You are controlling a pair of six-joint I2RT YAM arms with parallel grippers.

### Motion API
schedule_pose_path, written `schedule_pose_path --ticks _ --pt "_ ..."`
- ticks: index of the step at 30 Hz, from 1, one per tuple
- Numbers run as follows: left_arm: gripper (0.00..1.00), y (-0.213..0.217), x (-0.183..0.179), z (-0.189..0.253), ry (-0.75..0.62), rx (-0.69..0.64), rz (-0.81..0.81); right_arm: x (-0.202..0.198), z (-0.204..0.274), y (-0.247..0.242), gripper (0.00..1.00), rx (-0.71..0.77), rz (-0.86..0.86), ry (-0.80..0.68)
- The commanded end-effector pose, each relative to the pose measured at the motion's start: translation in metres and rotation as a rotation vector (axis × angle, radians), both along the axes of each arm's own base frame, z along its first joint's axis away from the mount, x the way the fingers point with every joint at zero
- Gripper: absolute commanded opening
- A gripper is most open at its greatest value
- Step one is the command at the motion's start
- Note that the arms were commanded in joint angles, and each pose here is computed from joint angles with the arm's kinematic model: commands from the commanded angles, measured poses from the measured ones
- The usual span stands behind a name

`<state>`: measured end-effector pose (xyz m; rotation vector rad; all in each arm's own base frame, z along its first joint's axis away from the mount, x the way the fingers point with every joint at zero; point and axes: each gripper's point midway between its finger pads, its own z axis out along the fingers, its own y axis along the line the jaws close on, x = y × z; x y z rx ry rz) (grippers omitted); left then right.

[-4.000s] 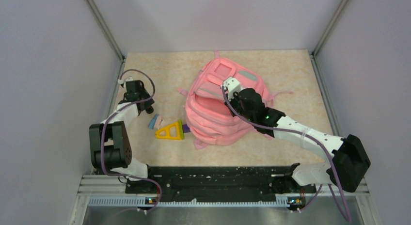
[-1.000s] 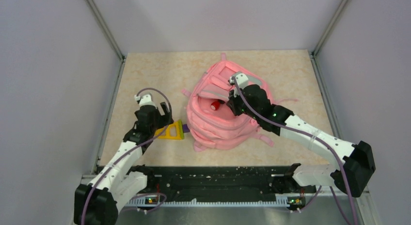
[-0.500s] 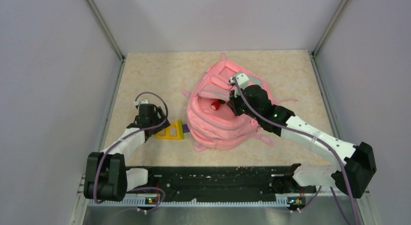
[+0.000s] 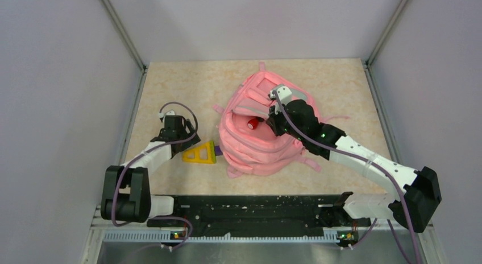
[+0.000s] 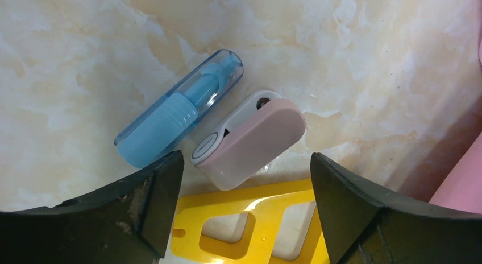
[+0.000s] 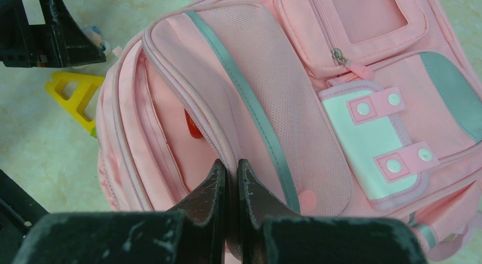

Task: Pack the student bag
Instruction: Pick up the personal item from the center of the board.

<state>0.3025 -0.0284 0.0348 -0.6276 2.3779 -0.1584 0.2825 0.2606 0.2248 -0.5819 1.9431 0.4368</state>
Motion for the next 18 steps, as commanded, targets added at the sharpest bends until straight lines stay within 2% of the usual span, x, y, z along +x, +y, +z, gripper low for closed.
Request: schedule_pose_path --ticks 1,4,7,16,18 --pt "0.87 0.005 0.025 0.015 -0.064 0.027 0.007 0.006 0.057 0.006 0.00 0.134 -0.003 -0.121" --pt "0.86 0.000 0.033 0.012 -0.045 0.020 -0.024 0.007 0.056 0.005 0.00 0.130 -0.005 -0.121" --pt "0.75 -0.004 0.039 0.010 -0.025 0.010 -0.052 0.006 0.057 0.005 0.00 0.132 -0.004 -0.120" --pt "0.10 -0.018 0.030 0.030 -0.092 -0.052 -0.111 0.006 0.056 0.005 0.00 0.135 -0.005 -0.115" --pt "0.03 -0.030 0.024 0.043 -0.141 -0.084 -0.169 0.006 0.057 0.006 0.00 0.137 -0.004 -0.117"
